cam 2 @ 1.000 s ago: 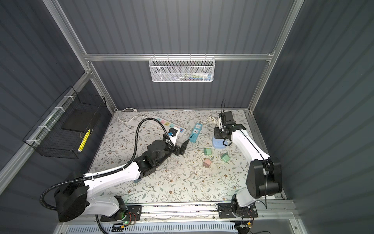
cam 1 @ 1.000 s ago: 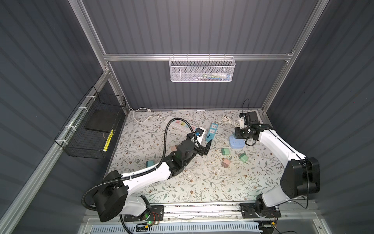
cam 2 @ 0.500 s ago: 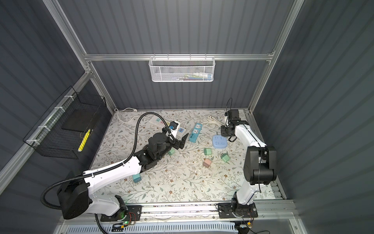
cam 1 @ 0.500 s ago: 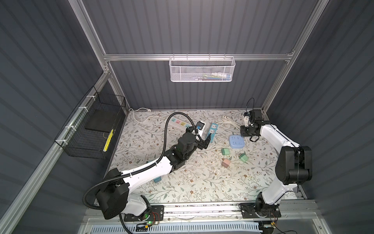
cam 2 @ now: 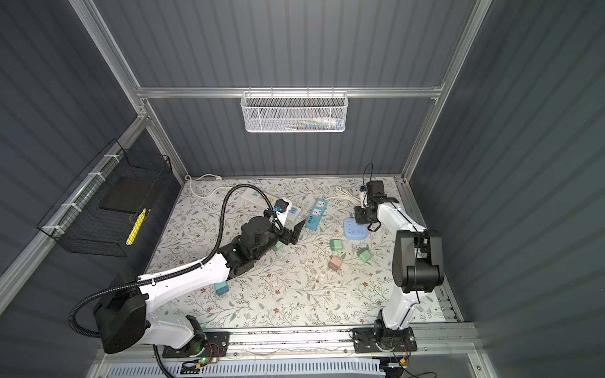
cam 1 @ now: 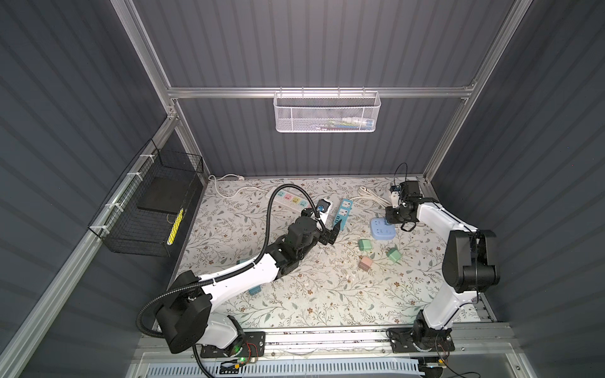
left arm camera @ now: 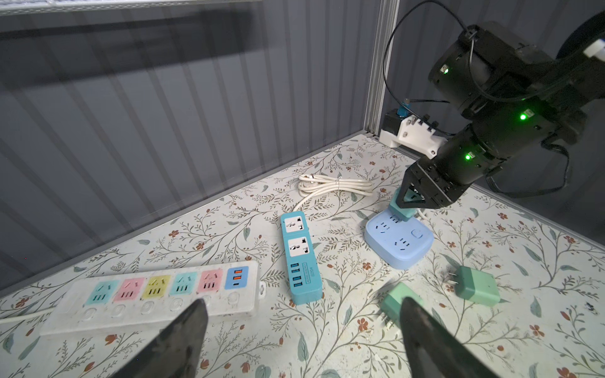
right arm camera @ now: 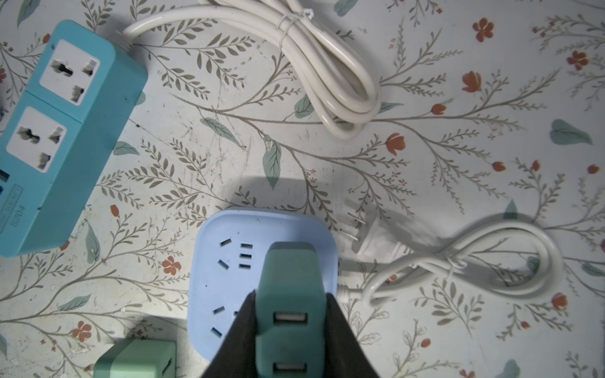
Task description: Insert the plug
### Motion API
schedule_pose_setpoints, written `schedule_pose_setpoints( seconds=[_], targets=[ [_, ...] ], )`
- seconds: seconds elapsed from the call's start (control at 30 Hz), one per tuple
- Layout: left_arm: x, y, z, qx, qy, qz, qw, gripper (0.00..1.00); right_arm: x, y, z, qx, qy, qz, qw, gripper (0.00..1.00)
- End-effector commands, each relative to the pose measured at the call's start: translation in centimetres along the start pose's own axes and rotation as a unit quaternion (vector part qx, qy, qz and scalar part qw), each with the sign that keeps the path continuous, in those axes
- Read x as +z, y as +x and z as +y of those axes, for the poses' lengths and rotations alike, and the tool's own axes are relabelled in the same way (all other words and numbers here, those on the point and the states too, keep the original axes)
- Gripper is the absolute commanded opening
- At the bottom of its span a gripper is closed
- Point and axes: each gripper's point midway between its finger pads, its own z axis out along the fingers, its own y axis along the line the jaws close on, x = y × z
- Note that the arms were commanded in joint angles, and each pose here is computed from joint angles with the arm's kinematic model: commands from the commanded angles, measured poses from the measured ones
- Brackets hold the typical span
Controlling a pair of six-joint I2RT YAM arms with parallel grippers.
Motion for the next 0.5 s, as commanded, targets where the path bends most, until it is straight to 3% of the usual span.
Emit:
schedule_pose_setpoints(
  seconds=[0.0, 0.47],
  targets=[
    [-0.2, -0.3, -0.1, -0.006, 0.006, -0.009, 1.000, 0.92, 1.0, 1.1, 0.2, -0.002, -0.012, 0.027, 1.000, 0.19],
    [-0.5, -0.6, -0.2, -0.008, 0.013, -0.012, 1.000, 0.92, 0.6, 2.3, 1.2, 0.007, -0.042, 0.051, 0.998, 0.18]
  ],
)
